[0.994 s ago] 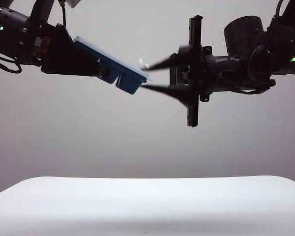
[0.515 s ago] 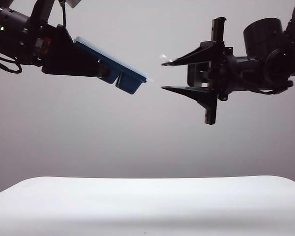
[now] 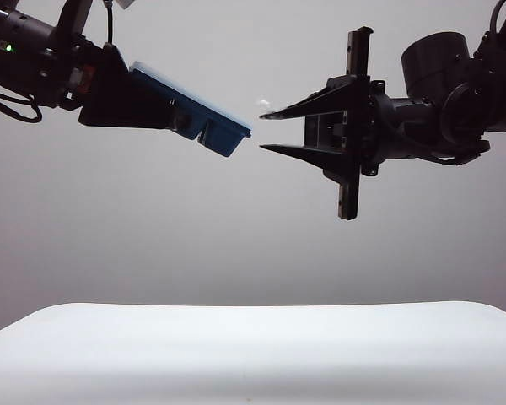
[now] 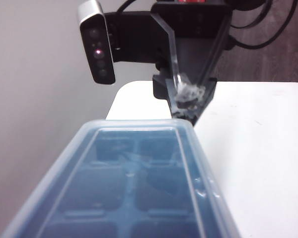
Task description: Pick up the ice cube tray, remove its lid, and then place both the tray and the lid back on the table.
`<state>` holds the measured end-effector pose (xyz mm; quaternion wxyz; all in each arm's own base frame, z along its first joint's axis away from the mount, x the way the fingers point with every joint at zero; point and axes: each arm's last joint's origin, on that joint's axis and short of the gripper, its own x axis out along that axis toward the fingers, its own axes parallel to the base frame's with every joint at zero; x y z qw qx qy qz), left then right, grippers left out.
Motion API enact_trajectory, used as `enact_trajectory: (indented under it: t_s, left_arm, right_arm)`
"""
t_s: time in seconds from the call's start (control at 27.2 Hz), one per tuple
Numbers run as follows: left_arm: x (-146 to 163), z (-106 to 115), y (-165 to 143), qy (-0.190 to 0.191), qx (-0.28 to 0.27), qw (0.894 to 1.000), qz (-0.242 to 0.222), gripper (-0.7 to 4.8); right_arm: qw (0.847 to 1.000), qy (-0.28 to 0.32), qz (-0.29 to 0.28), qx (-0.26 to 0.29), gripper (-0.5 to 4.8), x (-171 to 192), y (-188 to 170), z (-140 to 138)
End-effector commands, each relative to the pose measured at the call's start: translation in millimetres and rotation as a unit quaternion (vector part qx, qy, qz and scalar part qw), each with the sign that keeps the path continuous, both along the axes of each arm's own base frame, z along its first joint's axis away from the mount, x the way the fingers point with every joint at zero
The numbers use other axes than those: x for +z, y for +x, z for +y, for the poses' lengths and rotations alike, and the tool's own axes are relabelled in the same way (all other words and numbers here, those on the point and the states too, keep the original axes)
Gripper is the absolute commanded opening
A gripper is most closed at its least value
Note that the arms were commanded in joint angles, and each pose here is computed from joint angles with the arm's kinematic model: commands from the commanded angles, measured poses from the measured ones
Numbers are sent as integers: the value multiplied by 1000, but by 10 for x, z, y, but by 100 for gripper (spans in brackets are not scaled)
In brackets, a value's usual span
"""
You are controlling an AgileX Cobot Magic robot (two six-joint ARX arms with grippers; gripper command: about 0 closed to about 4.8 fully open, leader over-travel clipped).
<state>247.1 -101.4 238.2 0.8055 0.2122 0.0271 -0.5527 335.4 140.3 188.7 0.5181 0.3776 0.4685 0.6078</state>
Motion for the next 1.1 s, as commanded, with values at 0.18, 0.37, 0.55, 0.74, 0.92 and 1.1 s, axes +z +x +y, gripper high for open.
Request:
enact_trajectory:
  t_s: [0.18,0.37,0.55,0.74,0.92,1.1]
  left_arm:
    - [38,-5,7,-5,-2,1000,-11,211]
    - [28,-6,9,-5,-2,1000,-7,211]
    - [14,-5,7,-3,-2,1000,0,211]
    - [-8,-2,-2,1,-1,1000,12,211]
    - [-46,10,-5,19,23,999,28,211]
    - [-72,20,-6,33,42,998,38,211]
  right_arm:
    - [1000,1,-6,1,69,33,-23,64]
    - [1000,1,-6,4,5,33,-33,87]
    - [1000,1,-6,4,-5,33,-33,87]
    - [1000,4,-15,4,-5,50,-28,82]
    - [999,12,-34,-2,-5,100,-3,49]
    - [998,19,-55,-15,-6,206,85,-28]
